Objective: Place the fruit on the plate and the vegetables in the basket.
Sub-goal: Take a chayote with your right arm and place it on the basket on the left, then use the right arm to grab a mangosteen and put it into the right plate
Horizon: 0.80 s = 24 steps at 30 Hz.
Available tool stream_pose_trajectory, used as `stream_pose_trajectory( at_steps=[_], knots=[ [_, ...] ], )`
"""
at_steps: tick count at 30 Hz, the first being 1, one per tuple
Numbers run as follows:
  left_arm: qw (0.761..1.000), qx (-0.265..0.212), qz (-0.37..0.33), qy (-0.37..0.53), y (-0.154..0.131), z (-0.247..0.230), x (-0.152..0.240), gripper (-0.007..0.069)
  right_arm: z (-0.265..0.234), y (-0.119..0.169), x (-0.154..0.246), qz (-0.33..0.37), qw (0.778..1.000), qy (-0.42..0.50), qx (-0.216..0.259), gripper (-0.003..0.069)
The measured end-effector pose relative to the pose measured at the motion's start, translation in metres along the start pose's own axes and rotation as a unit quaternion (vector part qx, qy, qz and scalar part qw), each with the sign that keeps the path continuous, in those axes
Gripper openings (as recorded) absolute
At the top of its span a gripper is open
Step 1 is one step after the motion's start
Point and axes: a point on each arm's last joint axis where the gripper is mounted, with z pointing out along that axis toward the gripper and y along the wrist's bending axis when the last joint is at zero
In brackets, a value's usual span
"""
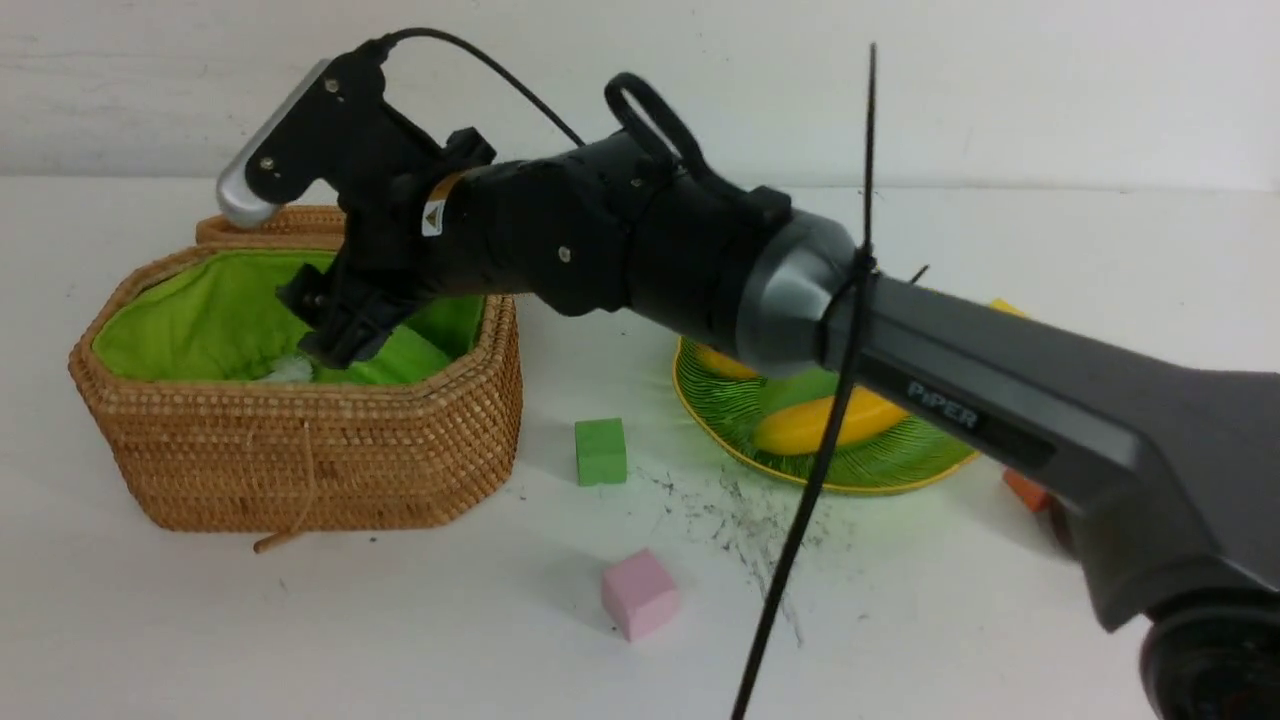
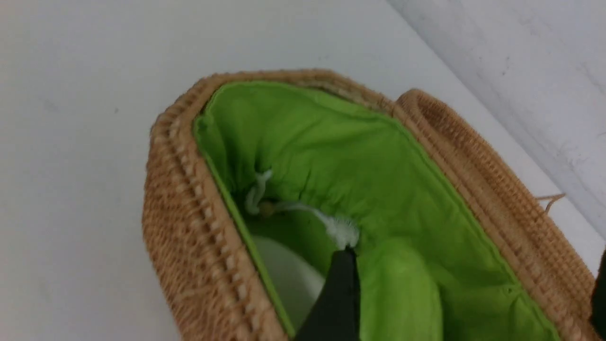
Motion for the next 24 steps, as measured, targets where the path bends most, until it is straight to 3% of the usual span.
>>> stream_pose_trajectory(
  at_steps=[4, 7, 9, 10, 11, 13, 17, 21, 24],
  knots=[
    [1.000, 0.017, 0.013, -0.007, -0.003, 0.000, -0.001, -0.0013, -0.048, -0.004, -0.014, 0.017, 0.996, 0.082, -0.027, 0.0526],
    [0.996, 0.076, 0.043, -0.019, -0.014, -0.001, -0.003, -0.0013, -0.115, -0.015, -0.022, 0.035, 0.980, 0.194, -0.005, 0.0313],
    [0.993, 0.102, 0.057, -0.024, -0.019, -0.002, -0.003, -0.0013, -0.134, -0.023, -0.020, 0.046, 0.973, 0.227, 0.017, 0.0210],
    [0.987, 0.142, 0.064, -0.028, -0.026, -0.003, -0.004, -0.0013, -0.150, -0.033, -0.018, 0.066, 0.966, 0.245, 0.046, 0.0083],
    [0.986, 0.146, 0.068, -0.029, -0.027, -0.004, -0.004, -0.0013, -0.151, -0.034, -0.017, 0.072, 0.965, 0.246, 0.049, 0.0083],
    [0.979, 0.189, 0.073, -0.033, -0.035, -0.006, -0.004, -0.0013, -0.167, -0.047, -0.005, 0.104, 0.955, 0.267, 0.080, -0.0007],
    [0.969, 0.228, 0.091, -0.038, -0.042, -0.009, -0.004, -0.0013, -0.205, -0.069, 0.029, 0.200, 0.924, 0.297, 0.130, -0.0013],
    [0.965, 0.239, 0.101, -0.034, -0.044, -0.009, -0.003, -0.0013, -0.245, -0.093, 0.095, 0.297, 0.865, 0.360, 0.187, 0.0010],
    [0.966, 0.236, 0.105, -0.025, -0.046, -0.004, -0.003, -0.0013, -0.258, -0.108, 0.160, 0.375, 0.810, 0.403, 0.202, 0.0087]
  ],
)
